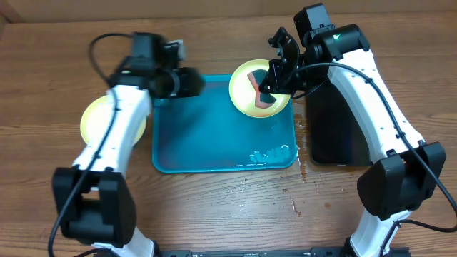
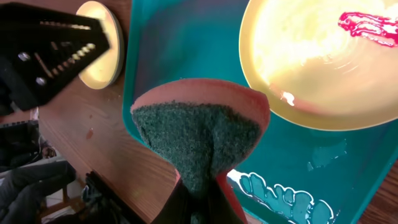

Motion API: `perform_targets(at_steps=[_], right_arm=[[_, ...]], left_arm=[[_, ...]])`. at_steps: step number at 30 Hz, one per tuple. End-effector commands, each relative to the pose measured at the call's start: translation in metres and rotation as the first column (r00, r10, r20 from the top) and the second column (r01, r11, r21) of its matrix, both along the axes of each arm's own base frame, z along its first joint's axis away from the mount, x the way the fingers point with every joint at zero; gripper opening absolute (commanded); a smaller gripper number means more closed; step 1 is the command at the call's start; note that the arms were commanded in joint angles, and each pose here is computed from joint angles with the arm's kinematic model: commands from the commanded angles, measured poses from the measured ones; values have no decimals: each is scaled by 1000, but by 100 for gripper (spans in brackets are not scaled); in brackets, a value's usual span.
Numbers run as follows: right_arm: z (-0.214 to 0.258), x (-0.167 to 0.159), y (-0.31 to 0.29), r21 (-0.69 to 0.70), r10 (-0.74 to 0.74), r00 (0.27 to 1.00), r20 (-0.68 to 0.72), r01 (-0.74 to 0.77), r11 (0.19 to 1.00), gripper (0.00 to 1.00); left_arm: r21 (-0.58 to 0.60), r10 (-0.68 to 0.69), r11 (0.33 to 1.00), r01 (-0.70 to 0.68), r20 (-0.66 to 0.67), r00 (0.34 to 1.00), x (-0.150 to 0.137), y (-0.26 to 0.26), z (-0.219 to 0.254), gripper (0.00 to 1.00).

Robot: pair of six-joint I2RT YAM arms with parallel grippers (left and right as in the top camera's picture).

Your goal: Clean dirty plates on tray and stack at the side

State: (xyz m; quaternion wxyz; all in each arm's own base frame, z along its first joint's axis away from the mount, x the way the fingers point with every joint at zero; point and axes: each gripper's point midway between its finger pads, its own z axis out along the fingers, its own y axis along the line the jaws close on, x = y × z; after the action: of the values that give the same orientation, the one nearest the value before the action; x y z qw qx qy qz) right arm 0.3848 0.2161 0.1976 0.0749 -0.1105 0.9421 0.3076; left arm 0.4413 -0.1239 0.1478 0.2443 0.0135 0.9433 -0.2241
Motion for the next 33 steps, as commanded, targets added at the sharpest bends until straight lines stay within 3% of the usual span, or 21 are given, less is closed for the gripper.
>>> perform_targets(at_steps=[1,11,17,24,26,29,33], right_arm=[[15,0,-1,12,0,999,32,-1,1000,4],[14,-1,-2,4,-2,1000,28,1,1000,4],[14,-1,-2,4,-2,1000,28,1,1000,4],[13,-1,-3,3,-1,1000,24,1,1000,4],[13,-2,-3,-2,-3,1000,23,3,1000,4],[12,-1,-4,-9,-5,1000,24,5,1000,4],[12,-1,-5,-12,-6,1000,25,6,1000,4]], left_arm=[[-1,71,997,-71,-61,996,8,-32,-22,58],[26,157,988,-155,-195,968,24,-82,-109,54],[42,143,990,-137,-195,970,24,-92,-126,42],[39,126,992,-120,-186,974,24,-102,-135,38],[42,125,992,-119,-188,974,24,-103,-136,32],[46,122,992,-115,-189,974,23,-102,-137,4],[59,114,993,-104,-187,976,24,-95,-137,4]])
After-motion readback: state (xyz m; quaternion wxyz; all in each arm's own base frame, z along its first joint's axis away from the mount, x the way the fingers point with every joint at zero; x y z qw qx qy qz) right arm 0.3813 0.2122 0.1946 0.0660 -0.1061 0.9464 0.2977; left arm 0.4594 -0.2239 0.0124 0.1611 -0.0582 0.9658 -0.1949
